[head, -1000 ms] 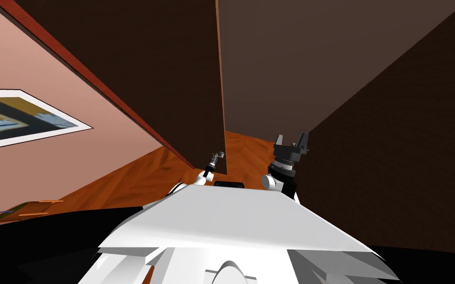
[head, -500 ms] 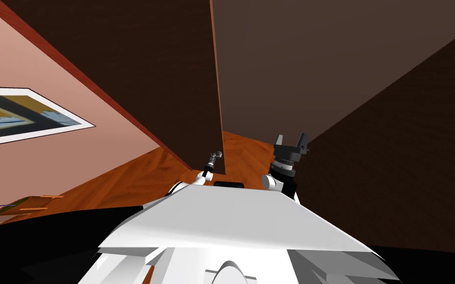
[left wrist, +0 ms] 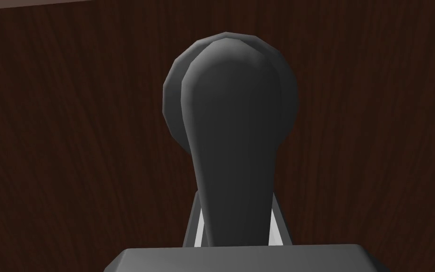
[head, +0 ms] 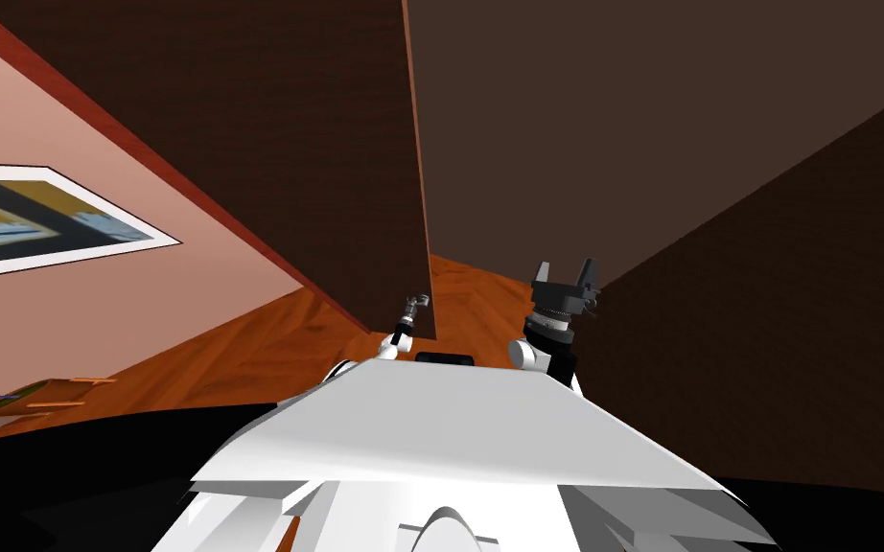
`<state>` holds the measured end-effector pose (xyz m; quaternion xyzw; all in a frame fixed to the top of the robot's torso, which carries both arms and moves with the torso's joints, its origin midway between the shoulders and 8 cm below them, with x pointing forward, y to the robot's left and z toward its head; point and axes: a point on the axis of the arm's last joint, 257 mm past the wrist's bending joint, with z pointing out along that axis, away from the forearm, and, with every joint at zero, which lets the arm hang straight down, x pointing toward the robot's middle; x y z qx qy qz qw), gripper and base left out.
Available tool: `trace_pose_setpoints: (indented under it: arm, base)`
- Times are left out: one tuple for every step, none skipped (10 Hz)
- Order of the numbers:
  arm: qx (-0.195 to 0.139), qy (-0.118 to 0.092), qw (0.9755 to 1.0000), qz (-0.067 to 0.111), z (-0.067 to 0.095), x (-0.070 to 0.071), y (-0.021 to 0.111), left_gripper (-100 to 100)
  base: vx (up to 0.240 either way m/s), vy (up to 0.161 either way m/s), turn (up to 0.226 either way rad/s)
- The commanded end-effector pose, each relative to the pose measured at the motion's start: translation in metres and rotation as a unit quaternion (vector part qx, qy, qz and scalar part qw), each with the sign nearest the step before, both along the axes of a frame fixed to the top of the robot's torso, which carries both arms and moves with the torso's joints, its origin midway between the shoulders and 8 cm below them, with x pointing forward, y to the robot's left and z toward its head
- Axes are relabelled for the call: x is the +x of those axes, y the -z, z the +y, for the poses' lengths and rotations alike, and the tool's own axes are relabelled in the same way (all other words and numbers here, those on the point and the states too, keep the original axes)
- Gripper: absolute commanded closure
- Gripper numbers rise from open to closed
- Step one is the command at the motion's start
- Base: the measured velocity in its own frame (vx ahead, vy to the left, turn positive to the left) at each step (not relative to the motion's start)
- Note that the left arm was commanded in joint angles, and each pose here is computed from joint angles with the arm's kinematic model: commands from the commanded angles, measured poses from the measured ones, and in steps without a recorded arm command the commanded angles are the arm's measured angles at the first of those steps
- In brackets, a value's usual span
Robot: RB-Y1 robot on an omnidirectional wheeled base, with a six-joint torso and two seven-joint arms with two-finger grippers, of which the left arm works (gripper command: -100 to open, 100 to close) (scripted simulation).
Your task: Push the door open
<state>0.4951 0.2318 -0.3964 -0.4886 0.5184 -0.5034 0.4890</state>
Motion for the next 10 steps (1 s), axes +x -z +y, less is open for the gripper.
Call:
trace_pose_setpoints:
  arm:
    - [0.001,-0.006,0.9999,-0.008,0.007,0.006,-0.006,100]
    - [-0.001,-0.018,0.9998,-0.008,0.015,0.006,-0.006,100]
    - [-0.002,-0.025,0.9997,-0.008,0.019,0.005,-0.006,100]
    - [-0.003,-0.031,0.9995,-0.008,0.022,0.005,-0.006,100]
    - [-0.005,-0.039,0.9992,-0.008,0.027,0.005,-0.005,100]
    - [-0.006,-0.042,0.9991,-0.008,0.029,0.005,-0.005,100]
    - [-0.007,-0.048,0.9988,-0.007,0.032,0.004,-0.005,100]
    - [-0.003,-0.051,0.9987,-0.006,0.039,0.002,-0.004,100]
    - [-0.003,-0.061,0.9981,-0.007,0.050,0.002,-0.005,100]
    - [-0.003,-0.067,0.9977,-0.007,0.054,0.001,-0.005,100]
  base:
    - [0.100,-0.100,0.069]
    - [0.147,-0.128,0.048]
    - [0.196,-0.137,0.083]
    - [0.153,-0.116,0.065]
    - [0.150,-0.106,0.061]
    - [0.148,-0.089,0.054]
    - [0.131,-0.094,0.045]
    - [0.059,-0.031,0.043]
    - [0.109,-0.034,0.045]
    - [0.185,-0.075,0.060]
